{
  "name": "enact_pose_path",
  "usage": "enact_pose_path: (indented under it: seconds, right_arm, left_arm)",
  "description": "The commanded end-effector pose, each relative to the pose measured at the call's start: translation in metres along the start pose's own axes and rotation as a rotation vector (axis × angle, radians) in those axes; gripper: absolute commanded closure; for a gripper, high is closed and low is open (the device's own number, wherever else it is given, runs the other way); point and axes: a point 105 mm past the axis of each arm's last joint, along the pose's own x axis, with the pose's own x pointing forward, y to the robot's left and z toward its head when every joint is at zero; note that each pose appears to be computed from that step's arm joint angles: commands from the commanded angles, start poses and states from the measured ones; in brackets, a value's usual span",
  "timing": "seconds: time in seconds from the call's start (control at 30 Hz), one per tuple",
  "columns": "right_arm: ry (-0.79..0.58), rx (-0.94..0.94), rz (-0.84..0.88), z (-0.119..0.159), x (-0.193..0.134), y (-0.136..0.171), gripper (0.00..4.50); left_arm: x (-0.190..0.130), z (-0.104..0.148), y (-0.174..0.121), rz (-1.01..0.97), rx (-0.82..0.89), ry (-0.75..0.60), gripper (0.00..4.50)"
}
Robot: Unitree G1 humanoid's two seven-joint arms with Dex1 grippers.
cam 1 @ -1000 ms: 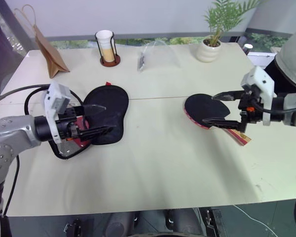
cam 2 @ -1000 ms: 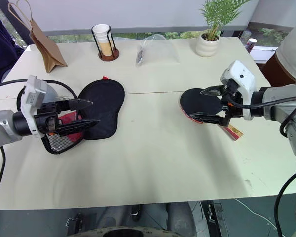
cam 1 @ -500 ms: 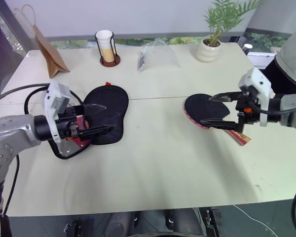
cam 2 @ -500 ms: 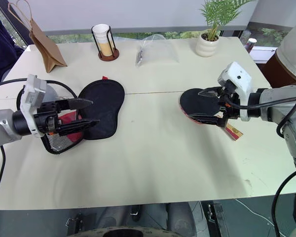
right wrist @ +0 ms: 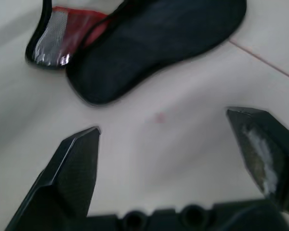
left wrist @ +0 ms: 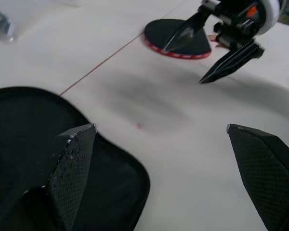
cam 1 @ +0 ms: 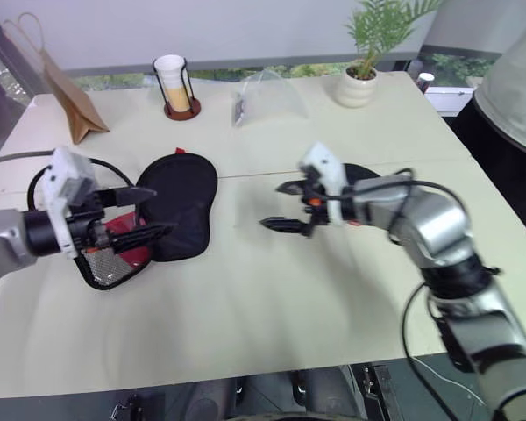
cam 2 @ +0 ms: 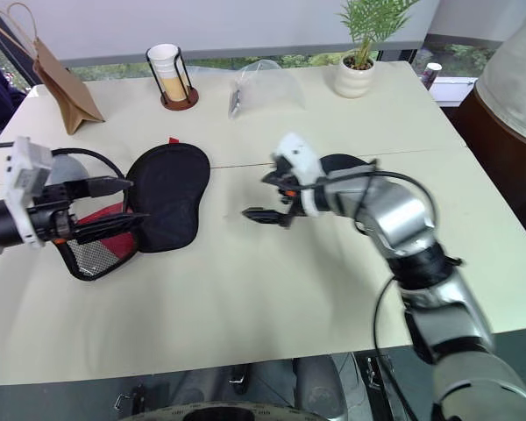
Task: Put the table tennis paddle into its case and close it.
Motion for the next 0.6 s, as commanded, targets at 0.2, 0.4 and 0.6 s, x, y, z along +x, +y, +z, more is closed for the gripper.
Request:
enact_pose_path:
  seconds: [0.2, 0.4, 0.6]
  right_arm:
    - [0.057, 0.054, 0.049, 0.005, 0.069, 0.028, 0.02]
    - [0.090, 0.056, 0.073, -0.001, 0.100, 0.049, 0.02]
    - [0.149, 0.037, 0.025, -0.014, 0.125, 0.053, 0.02]
  left_arm:
    - [-0.022, 0.008, 0.005, 0.074, 0.055, 0.006, 0.00]
    - [-0.027, 0.007, 0.007, 0.084, 0.057, 0.014, 0.00]
    - [-0.027, 0.007, 0.009, 0.076, 0.071, 0.027, 0.00]
